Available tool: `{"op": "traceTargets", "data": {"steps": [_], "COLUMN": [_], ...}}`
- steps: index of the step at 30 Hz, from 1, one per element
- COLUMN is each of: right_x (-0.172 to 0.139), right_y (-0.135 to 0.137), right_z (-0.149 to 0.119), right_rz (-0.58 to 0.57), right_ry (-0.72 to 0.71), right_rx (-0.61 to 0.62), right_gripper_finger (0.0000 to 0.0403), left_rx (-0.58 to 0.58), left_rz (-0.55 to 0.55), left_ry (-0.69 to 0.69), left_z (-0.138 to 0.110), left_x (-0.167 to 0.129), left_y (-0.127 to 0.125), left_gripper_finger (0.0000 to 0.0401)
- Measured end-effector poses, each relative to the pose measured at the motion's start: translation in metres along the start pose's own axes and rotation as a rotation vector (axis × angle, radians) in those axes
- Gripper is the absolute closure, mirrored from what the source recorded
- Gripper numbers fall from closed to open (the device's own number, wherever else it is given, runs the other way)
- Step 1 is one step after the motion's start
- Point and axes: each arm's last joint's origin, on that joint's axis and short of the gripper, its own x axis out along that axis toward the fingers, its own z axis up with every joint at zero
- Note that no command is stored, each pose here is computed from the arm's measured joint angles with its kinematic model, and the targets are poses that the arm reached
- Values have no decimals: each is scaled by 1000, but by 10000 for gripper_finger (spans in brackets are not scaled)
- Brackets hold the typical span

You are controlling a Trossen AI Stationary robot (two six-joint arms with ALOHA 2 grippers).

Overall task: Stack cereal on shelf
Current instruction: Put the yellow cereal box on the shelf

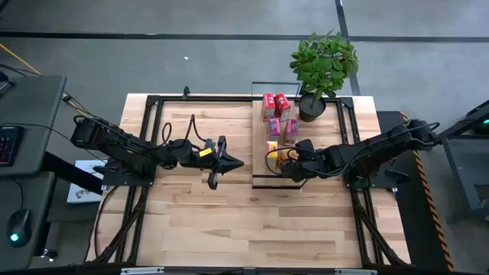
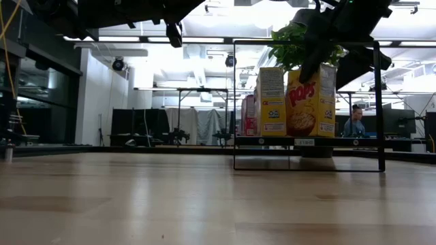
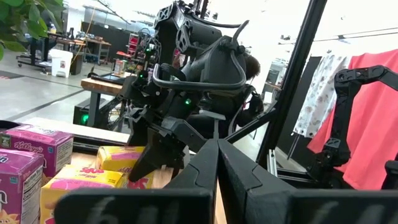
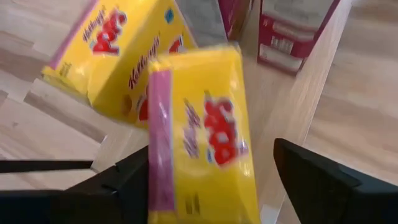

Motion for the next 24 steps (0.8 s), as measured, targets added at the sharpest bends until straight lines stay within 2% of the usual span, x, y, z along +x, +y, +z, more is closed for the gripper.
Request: {"op": "traceTargets", "data": {"steps": [4,17,24], "right_x": [0,-2,-14], "right_y": [0,2,0], "right_z": [-1,-6,-7], "right_rz": [8,40,80], "right_ry": [40,118,117], "right_rx": [18,-8,-27], "right_gripper_finger": [100,98,98], "left_rx": [0,0,0], "left_rz": [0,0,0], "left_ry": [0,0,2], "left_z": [0,0,0], "left_x": [0,0,0], "left_y": [0,0,0], "left_gripper_finger": [401,401,401]}}
